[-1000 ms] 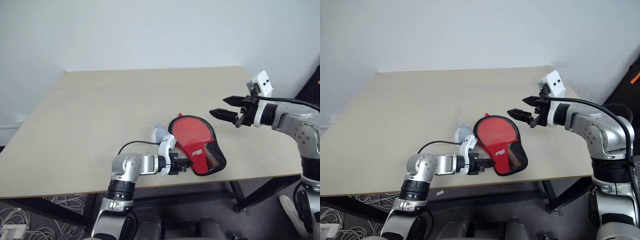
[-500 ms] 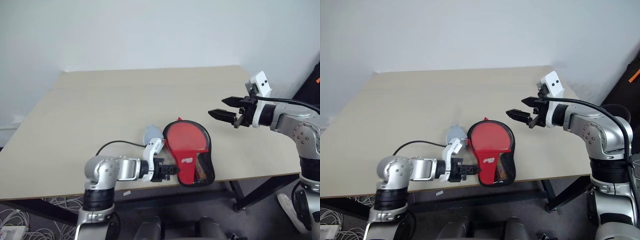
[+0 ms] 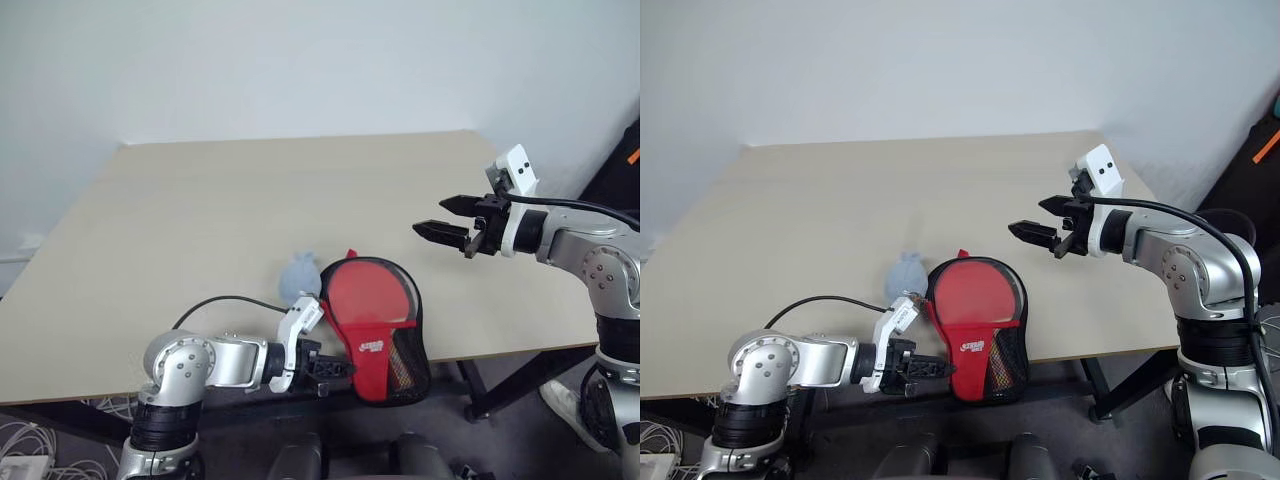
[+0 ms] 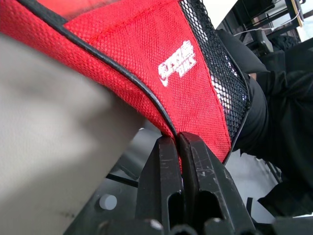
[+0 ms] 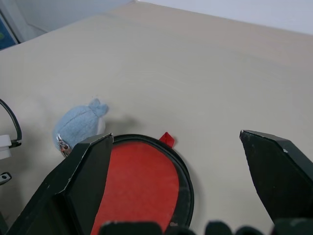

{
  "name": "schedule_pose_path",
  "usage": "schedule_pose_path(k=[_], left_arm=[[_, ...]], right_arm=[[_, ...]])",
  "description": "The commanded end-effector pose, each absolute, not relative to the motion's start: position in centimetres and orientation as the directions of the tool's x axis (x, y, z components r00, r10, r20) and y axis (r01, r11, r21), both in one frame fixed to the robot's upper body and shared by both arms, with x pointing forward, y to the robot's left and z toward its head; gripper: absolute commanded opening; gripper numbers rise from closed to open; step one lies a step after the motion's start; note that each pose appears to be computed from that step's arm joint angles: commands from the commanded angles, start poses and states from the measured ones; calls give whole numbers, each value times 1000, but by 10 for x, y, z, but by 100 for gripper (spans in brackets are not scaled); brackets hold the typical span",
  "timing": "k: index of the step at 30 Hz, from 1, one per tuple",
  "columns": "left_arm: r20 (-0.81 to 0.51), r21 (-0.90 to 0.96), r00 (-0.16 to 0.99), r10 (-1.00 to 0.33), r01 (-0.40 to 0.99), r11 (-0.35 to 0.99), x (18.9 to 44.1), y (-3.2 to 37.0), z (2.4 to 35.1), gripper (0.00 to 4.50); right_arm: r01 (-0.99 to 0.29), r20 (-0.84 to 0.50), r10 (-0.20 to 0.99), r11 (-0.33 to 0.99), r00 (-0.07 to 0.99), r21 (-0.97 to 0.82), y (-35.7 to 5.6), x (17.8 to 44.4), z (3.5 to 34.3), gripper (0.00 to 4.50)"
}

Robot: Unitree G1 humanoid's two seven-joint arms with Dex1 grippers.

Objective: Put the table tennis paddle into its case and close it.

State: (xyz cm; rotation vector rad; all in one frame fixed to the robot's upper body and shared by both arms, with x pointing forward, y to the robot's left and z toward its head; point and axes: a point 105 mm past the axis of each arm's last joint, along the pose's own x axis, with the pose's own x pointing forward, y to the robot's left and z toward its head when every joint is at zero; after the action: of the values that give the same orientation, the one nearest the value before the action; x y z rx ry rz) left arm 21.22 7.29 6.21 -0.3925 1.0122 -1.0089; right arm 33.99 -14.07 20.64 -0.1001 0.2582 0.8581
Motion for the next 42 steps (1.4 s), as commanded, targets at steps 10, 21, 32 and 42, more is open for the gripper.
schedule_pose_path(k=[10,21,32,42], left_arm=[[-550,-668,98,-830,544,507,196,82,61,1],[-558,-651,112,-822,556,517,198,87,61,1],[-491,-648,106,-865,619,444,196,90,83,232],[-450,-463,214,-867,775,431,214,93,116,4]], right_arm=[[-780,-227,757,625,613,-24,-133,340,222,450],[-786,-224,763,618,606,-18,-129,339,221,450],[-787,-221,766,617,604,-12,-128,339,219,450],[-786,-213,767,618,605,-10,-126,342,220,450]])
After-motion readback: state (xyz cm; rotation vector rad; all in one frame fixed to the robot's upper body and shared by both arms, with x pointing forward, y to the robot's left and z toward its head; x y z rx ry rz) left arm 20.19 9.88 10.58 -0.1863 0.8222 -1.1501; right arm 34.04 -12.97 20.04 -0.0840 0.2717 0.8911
